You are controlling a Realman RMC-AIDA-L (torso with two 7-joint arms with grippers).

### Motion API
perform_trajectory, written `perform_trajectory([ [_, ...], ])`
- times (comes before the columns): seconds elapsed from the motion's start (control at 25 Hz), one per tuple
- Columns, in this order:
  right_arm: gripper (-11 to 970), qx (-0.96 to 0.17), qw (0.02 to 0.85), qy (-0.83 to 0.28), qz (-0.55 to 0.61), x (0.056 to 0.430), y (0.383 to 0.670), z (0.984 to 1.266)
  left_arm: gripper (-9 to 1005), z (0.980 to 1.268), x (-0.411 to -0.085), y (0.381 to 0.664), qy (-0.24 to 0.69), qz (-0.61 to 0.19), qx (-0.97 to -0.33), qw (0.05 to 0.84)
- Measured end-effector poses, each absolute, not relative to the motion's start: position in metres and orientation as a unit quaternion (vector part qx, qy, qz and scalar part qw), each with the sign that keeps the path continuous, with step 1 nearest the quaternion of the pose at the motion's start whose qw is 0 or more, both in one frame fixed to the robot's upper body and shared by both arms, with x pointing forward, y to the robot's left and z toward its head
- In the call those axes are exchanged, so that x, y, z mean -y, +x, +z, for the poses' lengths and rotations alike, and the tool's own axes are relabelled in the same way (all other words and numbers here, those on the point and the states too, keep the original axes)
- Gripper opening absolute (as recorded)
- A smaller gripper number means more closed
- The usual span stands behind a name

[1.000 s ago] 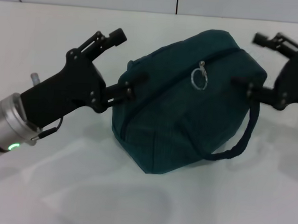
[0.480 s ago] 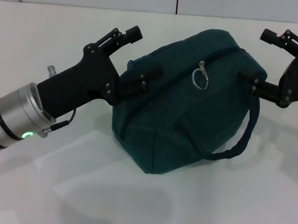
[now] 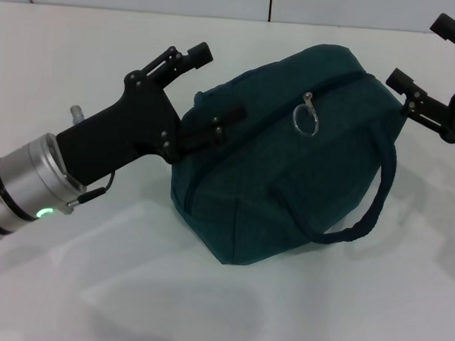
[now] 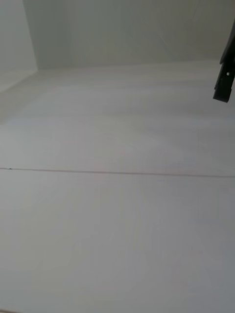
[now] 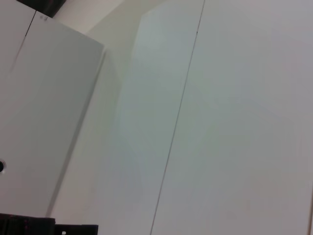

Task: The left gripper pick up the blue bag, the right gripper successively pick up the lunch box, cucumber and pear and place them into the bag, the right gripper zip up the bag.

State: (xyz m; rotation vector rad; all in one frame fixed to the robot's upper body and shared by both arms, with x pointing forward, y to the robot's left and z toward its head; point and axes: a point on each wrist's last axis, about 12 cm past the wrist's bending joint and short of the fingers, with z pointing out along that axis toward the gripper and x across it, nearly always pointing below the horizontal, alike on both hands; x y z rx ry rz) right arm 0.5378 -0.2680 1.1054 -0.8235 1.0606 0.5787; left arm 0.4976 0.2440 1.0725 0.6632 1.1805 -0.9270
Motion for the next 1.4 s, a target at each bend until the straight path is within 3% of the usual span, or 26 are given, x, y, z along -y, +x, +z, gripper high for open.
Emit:
perform_trajectory([
  [0.36, 791, -0.461, 0.789, -0.343, 0.219, 0.27, 0.533, 1.102, 894, 1.069, -0.235, 0.498, 0.283, -0.413, -0.525, 0.688],
  [0.6, 788, -0.441, 0.854, -0.23, 0.15, 0.284, 0.531, 1.102, 895, 1.072, -0.237, 0.502, 0.251, -0.418, -0.526, 0.697],
  [0.8, 785, -0.455, 0.862, -0.174, 0.141, 0.291, 0.529, 1.098, 872, 1.073, -0.238, 0.505, 0.227, -0.421, -0.527, 0.702],
  [0.84, 785, -0.464, 0.854, -0.177, 0.157, 0.289, 0.531, 1.097, 866, 1.074, -0.237, 0.507, 0.227, -0.428, -0.528, 0.698],
  [0.96, 784, -0.495, 0.8, -0.234, 0.246, 0.286, 0.545, 1.103, 694, 1.077, -0.239, 0.511, 0.222, -0.444, -0.533, 0.686],
  [1.32, 783, -0.541, 0.595, -0.44, 0.4, 0.276, 0.562, 1.144, 695, 1.089, -0.242, 0.527, 0.247, -0.48, -0.563, 0.625],
  [1.4, 783, -0.539, 0.586, -0.45, 0.405, 0.275, 0.562, 1.147, 696, 1.095, -0.249, 0.533, 0.248, -0.494, -0.58, 0.599],
])
